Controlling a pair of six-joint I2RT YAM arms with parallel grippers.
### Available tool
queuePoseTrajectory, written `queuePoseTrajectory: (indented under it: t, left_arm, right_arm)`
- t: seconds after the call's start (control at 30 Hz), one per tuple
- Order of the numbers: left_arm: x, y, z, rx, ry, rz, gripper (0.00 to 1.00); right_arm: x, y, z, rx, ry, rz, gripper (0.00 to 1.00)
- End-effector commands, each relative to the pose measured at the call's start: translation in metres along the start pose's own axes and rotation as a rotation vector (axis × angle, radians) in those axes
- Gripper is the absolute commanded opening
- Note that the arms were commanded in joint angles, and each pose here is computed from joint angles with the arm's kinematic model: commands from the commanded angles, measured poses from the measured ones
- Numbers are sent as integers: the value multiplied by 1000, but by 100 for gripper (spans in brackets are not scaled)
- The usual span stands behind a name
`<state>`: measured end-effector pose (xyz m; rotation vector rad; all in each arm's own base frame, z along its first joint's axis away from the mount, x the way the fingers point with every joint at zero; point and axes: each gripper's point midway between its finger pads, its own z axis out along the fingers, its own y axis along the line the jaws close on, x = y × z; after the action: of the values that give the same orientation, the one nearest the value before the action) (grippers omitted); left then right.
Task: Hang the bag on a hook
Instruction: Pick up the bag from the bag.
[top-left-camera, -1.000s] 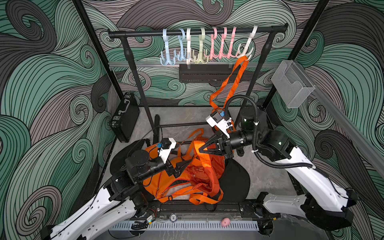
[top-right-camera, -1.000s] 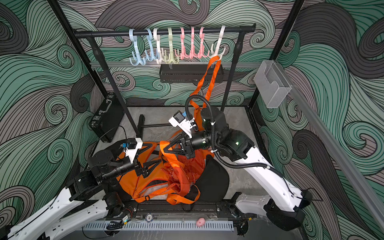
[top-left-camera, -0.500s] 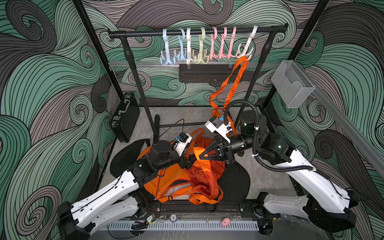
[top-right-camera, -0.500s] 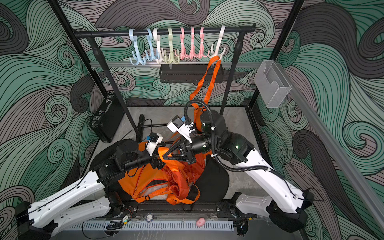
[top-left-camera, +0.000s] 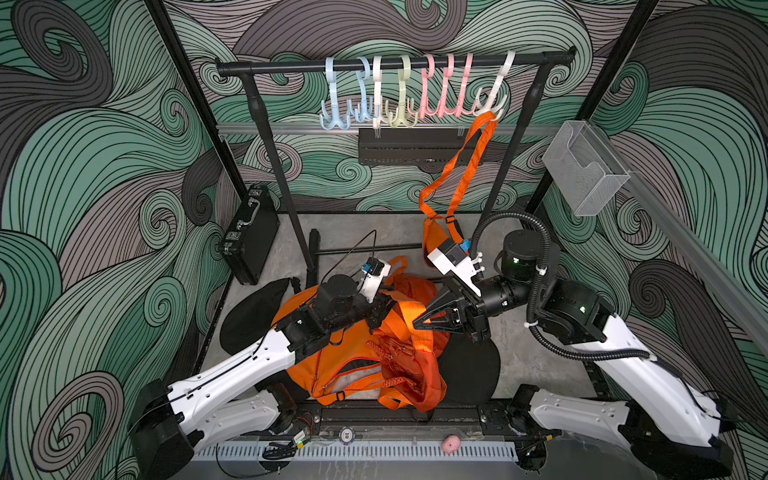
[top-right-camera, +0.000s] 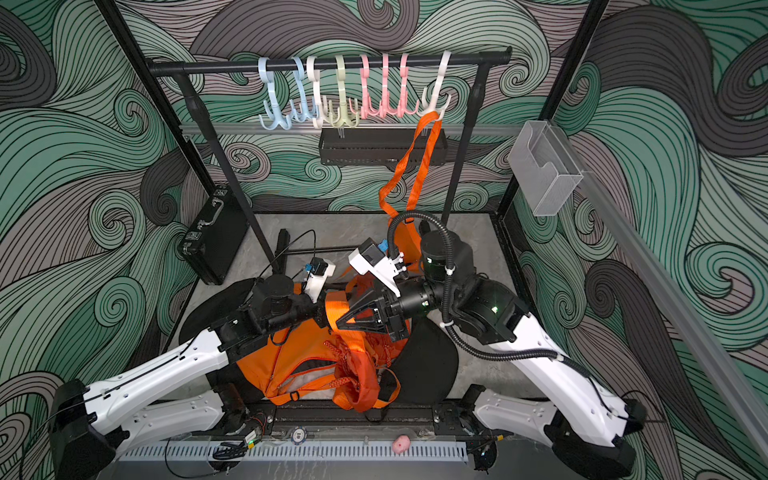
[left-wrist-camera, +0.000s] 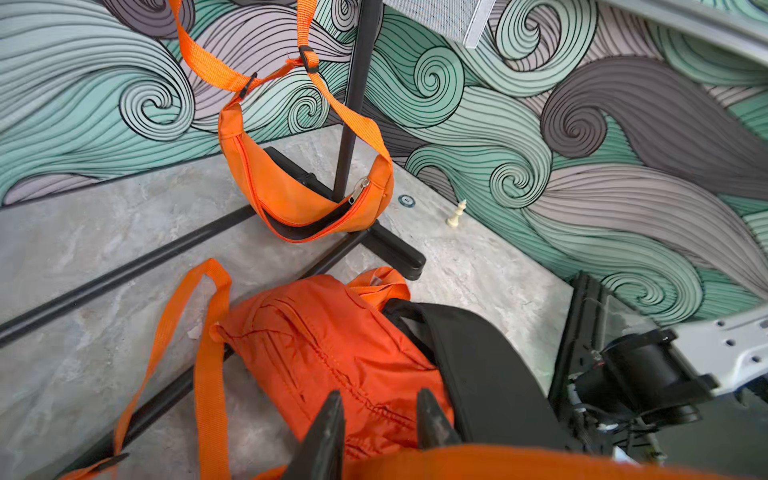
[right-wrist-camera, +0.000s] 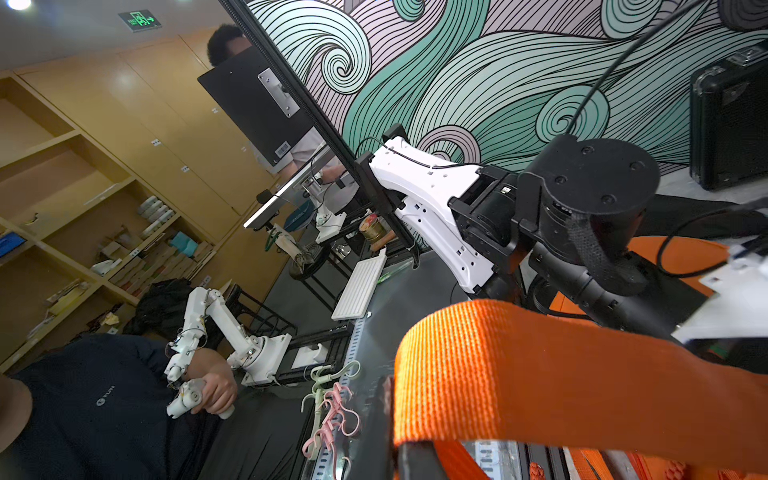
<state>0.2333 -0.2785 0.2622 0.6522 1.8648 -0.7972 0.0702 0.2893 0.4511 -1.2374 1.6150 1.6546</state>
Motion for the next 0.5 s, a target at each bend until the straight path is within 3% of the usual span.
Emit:
queuePoseTrajectory:
  t: [0.0,0.13,0.3,0.47]
  left_arm:
    - [-14,7,-21,-55,-51,13,14]
    - [-16,9,-43,-83,-63,16,0]
    - [-12,11,-65,-117,2,34,0]
    - [-6,0,-81,-88,179,85,0]
  right_arm:
    - [-10,-9,-22,136,-93,-55,0]
    - [-17,-56,-49,361,-195,38,0]
    - [-16,-119,-85,634,-286,172,0]
    - [6,-180,-119,857,-288,342,0]
